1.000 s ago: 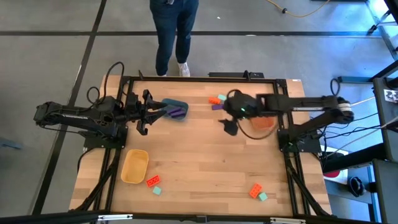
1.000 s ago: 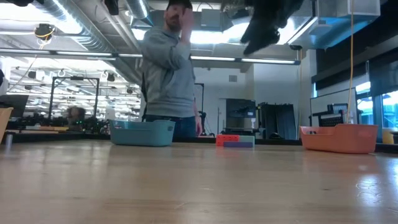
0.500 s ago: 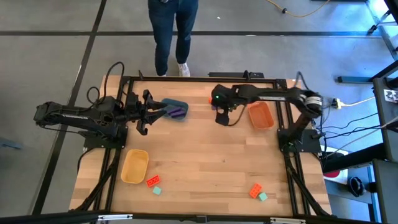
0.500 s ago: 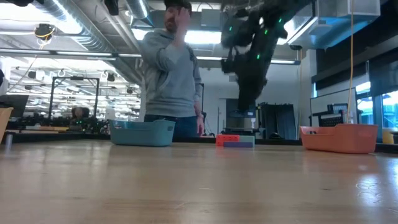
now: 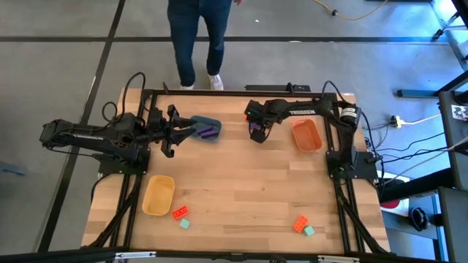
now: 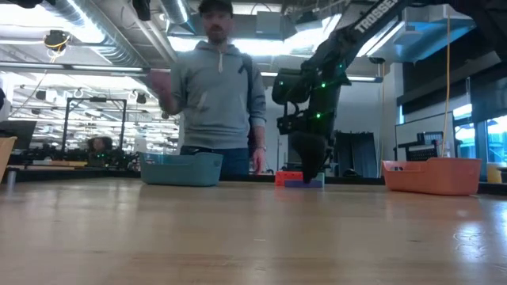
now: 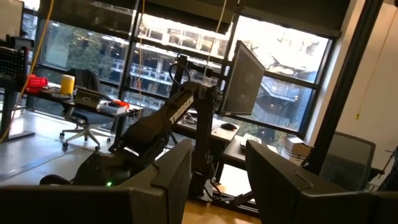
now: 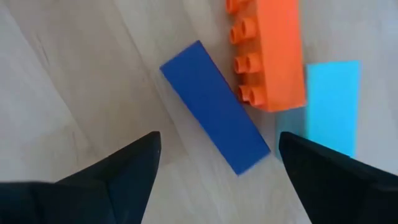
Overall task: Sort & place blocks by color
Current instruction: Put the violet rectangle block into the blue bin
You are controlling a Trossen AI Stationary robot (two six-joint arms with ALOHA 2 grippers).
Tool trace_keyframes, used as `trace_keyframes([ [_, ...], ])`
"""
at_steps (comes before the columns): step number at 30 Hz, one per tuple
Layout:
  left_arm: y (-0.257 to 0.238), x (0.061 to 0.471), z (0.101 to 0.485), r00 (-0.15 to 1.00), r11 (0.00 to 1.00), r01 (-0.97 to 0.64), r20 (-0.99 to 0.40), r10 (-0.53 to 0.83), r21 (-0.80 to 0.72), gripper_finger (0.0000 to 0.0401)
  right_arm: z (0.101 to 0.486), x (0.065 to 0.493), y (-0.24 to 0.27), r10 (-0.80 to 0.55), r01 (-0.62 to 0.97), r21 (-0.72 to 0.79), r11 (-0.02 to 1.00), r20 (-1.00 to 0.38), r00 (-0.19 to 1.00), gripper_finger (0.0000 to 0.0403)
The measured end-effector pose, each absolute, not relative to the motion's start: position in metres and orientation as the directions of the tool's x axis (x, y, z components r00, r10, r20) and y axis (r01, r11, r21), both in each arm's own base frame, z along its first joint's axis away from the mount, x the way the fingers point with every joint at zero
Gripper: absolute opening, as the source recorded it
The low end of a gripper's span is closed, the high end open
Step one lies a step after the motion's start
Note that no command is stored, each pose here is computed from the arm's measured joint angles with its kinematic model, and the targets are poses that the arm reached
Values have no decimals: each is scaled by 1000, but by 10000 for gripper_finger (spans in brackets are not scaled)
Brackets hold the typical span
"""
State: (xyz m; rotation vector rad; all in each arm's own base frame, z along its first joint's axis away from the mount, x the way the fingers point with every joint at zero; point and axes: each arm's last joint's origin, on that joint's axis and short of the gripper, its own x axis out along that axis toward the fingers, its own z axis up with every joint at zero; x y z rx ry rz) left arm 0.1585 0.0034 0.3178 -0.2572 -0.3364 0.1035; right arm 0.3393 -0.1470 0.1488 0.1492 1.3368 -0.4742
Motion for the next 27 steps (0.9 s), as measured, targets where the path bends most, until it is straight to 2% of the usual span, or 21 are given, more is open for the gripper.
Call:
trace_keyframes([
  [11, 3, 158, 318, 939, 962, -57, 313, 143, -268, 144, 138, 341, -151, -168, 342, -98, 935, -969, 181, 328],
  [16, 3, 159, 318, 939, 962, -57, 313, 143, -268, 144, 135, 341, -153, -143, 344, -73, 936, -973, 183, 313],
  [20, 3, 158, 318, 939, 962, -57, 313, 143, -267, 144, 135, 342, -153, -136, 336, -68, 939, -973, 184, 270],
  [27, 3, 158, 318, 939, 962, -58, 313, 143, -266, 144, 134, 342, -148, -74, 343, -4, 939, -979, 191, 143],
])
